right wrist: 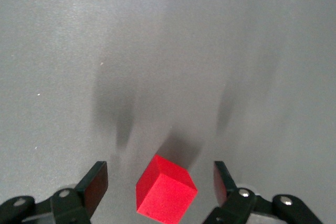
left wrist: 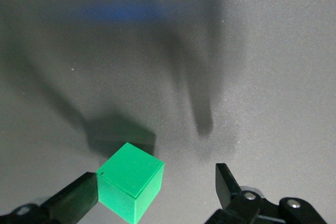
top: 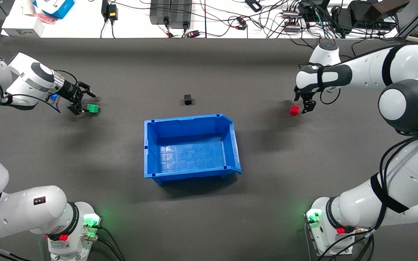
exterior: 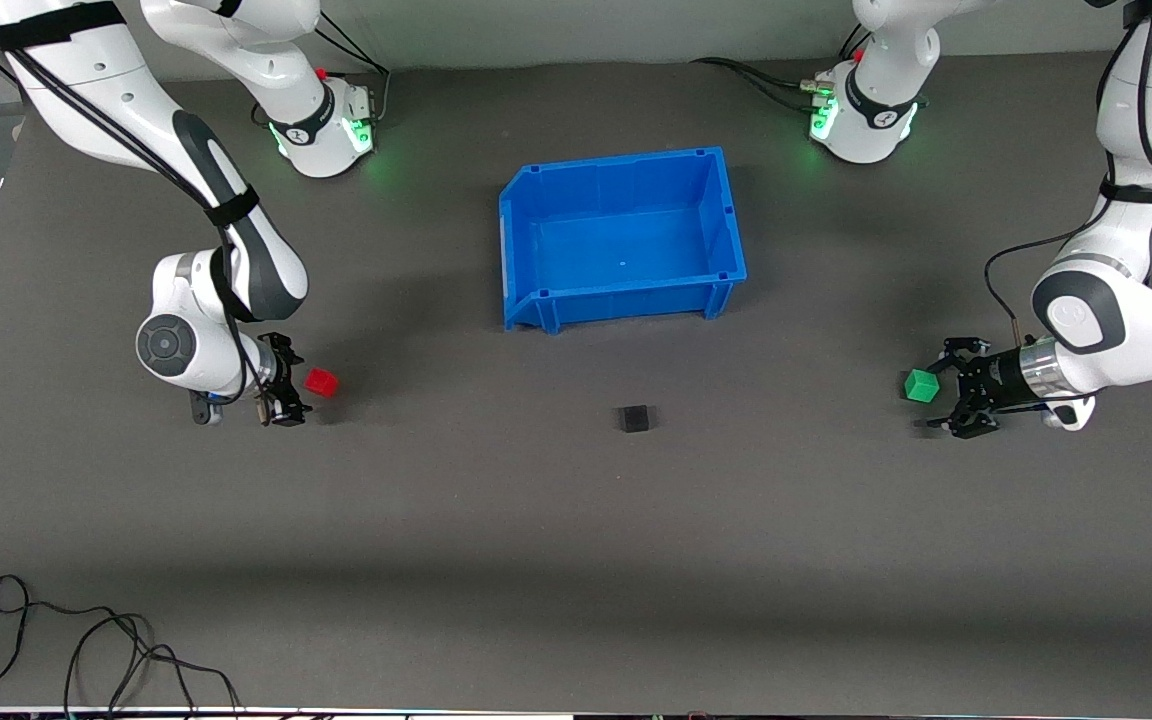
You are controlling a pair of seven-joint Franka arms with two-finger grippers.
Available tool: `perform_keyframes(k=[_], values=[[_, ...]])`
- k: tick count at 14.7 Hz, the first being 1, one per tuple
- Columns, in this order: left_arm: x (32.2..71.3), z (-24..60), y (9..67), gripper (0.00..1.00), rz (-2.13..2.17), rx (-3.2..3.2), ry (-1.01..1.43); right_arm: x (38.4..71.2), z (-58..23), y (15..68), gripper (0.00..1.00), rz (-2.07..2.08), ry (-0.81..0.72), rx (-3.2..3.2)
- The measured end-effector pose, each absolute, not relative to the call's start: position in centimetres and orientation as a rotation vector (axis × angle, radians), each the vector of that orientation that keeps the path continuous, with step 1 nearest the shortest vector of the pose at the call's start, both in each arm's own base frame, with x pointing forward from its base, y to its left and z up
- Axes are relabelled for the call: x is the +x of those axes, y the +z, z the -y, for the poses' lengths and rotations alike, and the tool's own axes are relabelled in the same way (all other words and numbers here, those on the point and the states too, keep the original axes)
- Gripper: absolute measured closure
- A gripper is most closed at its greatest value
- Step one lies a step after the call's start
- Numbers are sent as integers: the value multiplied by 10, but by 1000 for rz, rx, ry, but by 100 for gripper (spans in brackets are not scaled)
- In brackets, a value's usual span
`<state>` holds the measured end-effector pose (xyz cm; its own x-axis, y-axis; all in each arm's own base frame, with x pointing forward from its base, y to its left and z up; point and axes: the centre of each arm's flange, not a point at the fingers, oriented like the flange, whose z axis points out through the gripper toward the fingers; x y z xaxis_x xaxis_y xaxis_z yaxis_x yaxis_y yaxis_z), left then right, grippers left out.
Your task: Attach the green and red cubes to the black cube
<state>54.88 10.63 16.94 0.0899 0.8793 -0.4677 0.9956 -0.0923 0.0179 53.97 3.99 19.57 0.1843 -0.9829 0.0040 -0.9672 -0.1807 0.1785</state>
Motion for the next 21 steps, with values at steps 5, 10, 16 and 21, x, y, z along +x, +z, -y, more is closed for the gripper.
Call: perform_keyframes(k=[5,10,16,21], values=[[548,-106,169,0,-1852,2045,-490,531,-63,182,12,1939,-195,2254],[546,-103,167,0,-1849,2050,-501,531,-61,179,45,1918,-187,2258],[541,-101,165,6,-1860,2032,-514,529,-55,176,34,1886,-171,2260],[542,-101,169,57,-1872,2018,-509,527,-55,175,33,1871,-167,2264]])
